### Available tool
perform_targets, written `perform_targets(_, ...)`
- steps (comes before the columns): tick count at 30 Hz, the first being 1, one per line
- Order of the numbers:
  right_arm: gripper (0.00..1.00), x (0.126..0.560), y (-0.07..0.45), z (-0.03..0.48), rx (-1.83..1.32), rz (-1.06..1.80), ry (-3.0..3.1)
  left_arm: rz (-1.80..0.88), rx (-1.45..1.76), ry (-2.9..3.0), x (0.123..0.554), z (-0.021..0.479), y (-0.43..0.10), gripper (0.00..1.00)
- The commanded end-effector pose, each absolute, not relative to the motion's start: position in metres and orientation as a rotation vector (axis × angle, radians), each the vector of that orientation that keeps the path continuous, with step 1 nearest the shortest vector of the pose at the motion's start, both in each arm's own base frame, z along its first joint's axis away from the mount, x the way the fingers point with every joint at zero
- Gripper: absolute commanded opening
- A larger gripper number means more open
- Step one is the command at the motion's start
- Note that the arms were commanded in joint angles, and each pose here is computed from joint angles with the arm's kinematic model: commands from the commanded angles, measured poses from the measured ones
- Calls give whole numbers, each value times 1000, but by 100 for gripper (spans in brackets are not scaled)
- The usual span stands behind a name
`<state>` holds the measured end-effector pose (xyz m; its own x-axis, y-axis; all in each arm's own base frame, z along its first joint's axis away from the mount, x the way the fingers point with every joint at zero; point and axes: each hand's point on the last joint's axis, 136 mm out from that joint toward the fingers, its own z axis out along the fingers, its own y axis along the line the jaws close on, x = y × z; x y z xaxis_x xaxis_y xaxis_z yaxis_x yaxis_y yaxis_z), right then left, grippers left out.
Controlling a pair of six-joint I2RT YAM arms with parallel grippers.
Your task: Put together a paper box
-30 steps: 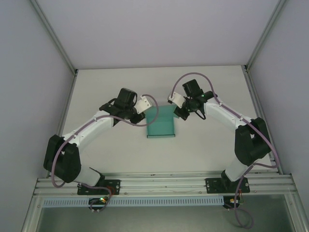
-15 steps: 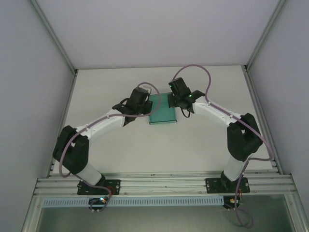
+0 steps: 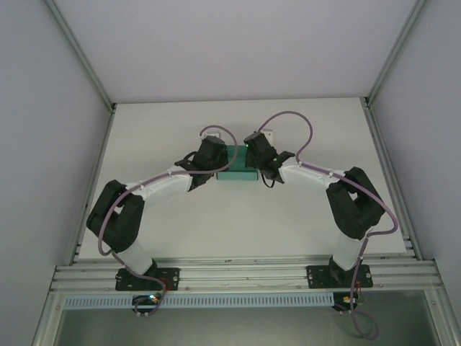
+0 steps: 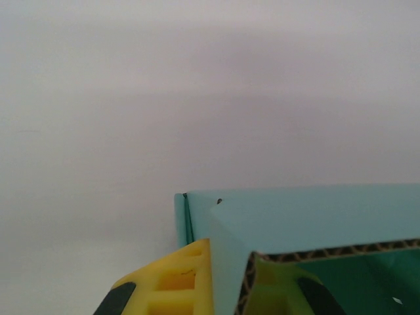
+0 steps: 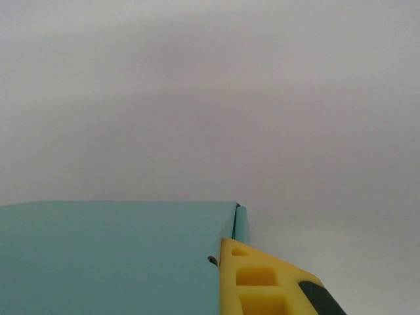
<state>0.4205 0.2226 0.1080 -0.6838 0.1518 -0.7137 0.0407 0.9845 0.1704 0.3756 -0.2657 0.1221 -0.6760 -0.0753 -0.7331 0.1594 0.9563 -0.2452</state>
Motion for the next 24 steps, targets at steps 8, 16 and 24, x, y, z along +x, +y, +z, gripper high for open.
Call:
perform_targets(8, 0, 385, 242, 114, 17, 212, 2197, -479, 168, 2324, 317, 96, -282, 0)
perform_targets(16, 0, 356, 234, 105, -84, 123, 2112, -586, 246, 2252, 299, 142, -289, 50)
perform_targets(24, 0, 342, 231, 93, -116, 51, 2100, -658, 300, 2263, 269, 188, -281, 96)
